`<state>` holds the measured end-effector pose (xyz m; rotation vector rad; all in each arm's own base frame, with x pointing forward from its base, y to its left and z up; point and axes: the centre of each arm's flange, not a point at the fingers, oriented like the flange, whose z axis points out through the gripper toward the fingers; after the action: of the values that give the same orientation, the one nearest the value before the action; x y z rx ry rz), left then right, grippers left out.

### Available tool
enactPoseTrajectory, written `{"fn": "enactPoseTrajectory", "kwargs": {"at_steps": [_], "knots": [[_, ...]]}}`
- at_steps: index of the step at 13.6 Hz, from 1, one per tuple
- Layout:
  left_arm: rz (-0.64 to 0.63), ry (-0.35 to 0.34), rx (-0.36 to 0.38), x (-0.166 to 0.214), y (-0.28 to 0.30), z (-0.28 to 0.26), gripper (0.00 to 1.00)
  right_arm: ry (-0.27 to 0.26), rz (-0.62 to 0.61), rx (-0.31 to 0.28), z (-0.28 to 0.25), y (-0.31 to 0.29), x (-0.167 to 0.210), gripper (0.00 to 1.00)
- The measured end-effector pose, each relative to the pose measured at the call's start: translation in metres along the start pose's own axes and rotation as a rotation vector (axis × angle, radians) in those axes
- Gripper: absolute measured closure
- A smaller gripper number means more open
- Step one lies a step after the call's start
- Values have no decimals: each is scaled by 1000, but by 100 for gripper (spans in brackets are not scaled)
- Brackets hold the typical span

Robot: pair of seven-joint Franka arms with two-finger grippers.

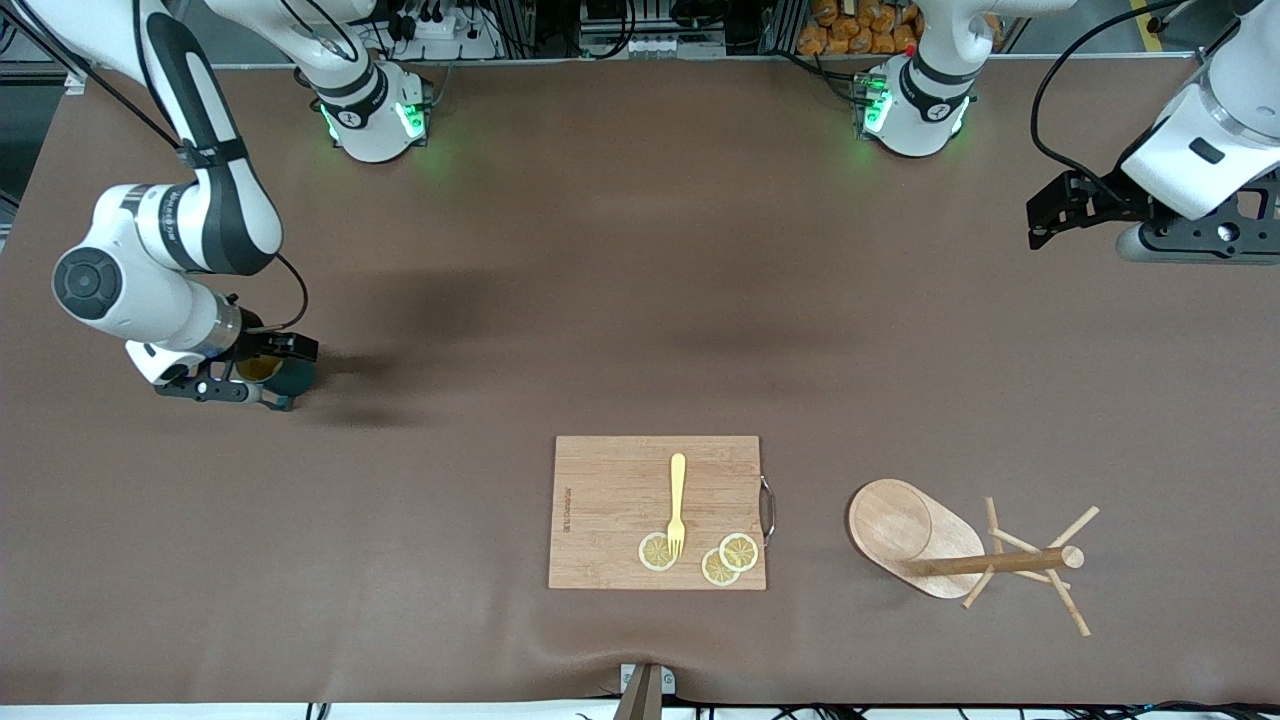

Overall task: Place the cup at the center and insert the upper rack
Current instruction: 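Lower the right gripper onto the mug rim and close it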

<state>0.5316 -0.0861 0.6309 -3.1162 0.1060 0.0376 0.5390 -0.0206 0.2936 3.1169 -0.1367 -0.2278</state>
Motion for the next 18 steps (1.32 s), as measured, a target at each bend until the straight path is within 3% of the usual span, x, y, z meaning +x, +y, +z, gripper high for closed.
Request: {"fn": "enactPoseTrajectory", "kwargs": {"at_steps": [1, 5, 7, 9, 10, 12, 14, 15, 18], "knots": [[6, 0, 0, 0, 3, 0, 0, 1, -6, -5, 3, 2, -1, 11], [19, 0, 1, -1, 12, 0, 0, 7, -16, -10, 18, 13, 2, 15], [16, -1, 1, -1, 11, 0, 0, 2, -14, -8, 32, 22, 5, 31], [15, -5, 2, -1, 10, 2, 0, -4, -8, -7, 47, 28, 8, 36], [15, -10, 2, -1, 10, 4, 0, -9, -6, -7, 54, 29, 8, 45], [14, -16, 3, 0, 9, 7, 0, -15, -7, -7, 60, 29, 8, 51], [13, -18, 3, 0, 9, 8, 0, -16, -7, -7, 61, 29, 8, 65], [12, -18, 3, 0, 8, 8, 0, -17, -7, -7, 61, 29, 8, 65], [11, -19, 3, 0, 8, 8, 0, -17, -8, -7, 61, 28, 8, 95]]}}
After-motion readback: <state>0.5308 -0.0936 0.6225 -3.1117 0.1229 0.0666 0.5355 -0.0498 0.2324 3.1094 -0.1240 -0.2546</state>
